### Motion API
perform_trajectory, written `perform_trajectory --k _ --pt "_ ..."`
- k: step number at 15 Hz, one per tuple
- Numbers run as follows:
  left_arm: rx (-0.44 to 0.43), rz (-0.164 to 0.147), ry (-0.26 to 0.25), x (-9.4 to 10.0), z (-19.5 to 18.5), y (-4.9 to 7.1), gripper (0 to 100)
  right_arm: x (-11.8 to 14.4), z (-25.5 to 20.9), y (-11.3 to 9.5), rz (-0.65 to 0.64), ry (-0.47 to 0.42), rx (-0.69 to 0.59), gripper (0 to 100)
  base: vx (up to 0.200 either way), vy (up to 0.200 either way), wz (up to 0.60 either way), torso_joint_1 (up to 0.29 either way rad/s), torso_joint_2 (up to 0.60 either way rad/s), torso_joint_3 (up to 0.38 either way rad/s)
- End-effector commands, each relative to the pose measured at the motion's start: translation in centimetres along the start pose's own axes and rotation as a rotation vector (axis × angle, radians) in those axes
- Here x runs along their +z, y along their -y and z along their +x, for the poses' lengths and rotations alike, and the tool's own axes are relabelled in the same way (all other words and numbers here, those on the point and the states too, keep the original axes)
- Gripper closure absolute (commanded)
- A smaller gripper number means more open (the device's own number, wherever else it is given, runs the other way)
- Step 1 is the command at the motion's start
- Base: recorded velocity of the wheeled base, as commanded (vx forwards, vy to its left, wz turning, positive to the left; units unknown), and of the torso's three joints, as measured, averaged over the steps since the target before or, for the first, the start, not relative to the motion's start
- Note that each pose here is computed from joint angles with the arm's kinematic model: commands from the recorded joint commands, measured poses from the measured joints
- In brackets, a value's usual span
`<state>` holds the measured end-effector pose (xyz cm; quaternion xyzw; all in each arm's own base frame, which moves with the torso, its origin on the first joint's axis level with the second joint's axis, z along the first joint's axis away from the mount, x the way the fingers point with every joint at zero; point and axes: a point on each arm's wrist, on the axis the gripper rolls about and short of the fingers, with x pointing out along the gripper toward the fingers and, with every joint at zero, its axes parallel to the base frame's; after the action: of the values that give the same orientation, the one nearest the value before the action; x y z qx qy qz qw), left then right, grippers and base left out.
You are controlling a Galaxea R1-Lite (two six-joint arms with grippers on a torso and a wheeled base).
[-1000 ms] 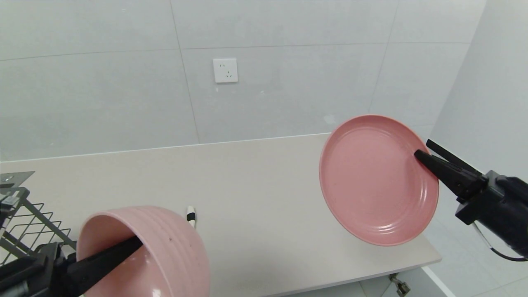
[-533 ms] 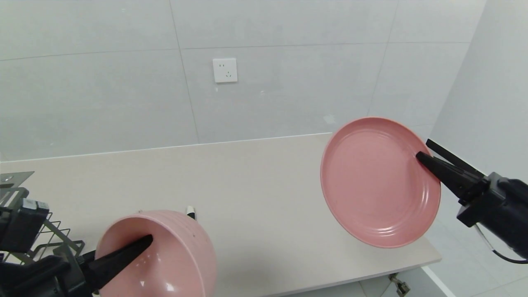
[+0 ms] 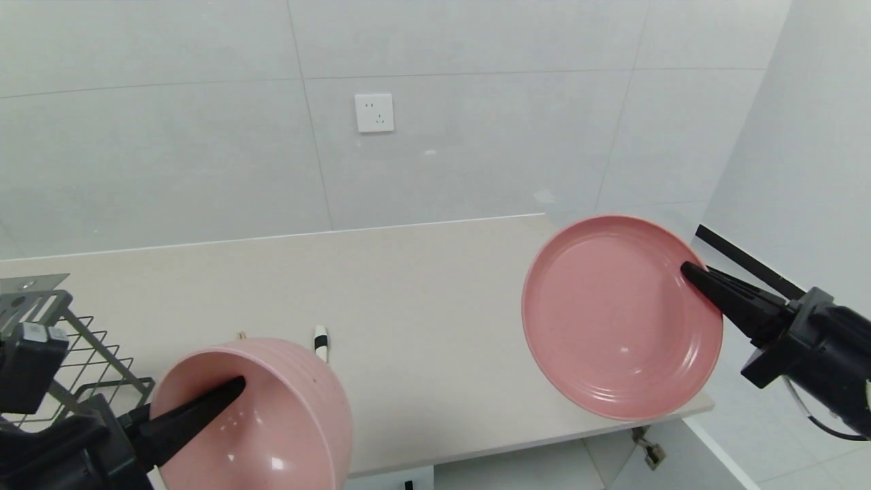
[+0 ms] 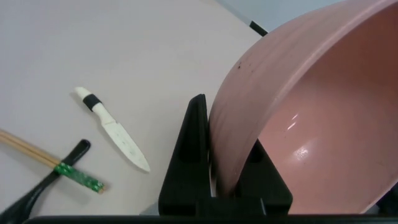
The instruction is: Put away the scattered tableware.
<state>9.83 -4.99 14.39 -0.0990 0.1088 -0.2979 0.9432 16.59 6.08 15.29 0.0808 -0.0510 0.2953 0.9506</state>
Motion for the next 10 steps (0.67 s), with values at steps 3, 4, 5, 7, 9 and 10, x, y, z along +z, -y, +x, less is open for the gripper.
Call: perform_trajectory --k 3,4,5,7,9,10 --pt "0.005 0.007 -0.009 -0.19 0.01 -0.07 100 -0.48 0.07 0.06 0.007 -0.024 -0.001 100 -0.067 0.000 0.00 -0.006 0.00 0.002" --pt "0.005 0.011 -0.007 -0.18 -0.01 -0.06 100 -0.53 0.06 0.06 0.007 -0.027 -0.001 100 0.000 0.000 0.00 0.000 0.00 0.000" --pt "0.005 0.012 -0.007 -0.21 -0.05 -0.06 100 -0.56 0.08 0.07 0.008 -0.029 -0.001 100 0.000 0.000 0.00 0.000 0.00 0.000" --pt "0.004 0.015 -0.003 -0.14 -0.08 -0.04 100 -0.53 0.10 0.08 0.006 -0.027 -0.001 100 0.000 0.000 0.00 0.000 0.00 0.000" --pt "0.002 0.013 -0.002 -0.13 -0.11 -0.03 100 -0.57 0.08 0.05 0.005 -0.029 0.000 100 0.000 0.000 0.00 -0.076 0.19 0.114" --pt "0.002 0.015 -0.002 -0.13 -0.11 -0.03 100 -0.60 0.06 0.02 0.006 -0.031 0.001 100 0.000 0.000 0.00 -0.163 0.36 0.203"
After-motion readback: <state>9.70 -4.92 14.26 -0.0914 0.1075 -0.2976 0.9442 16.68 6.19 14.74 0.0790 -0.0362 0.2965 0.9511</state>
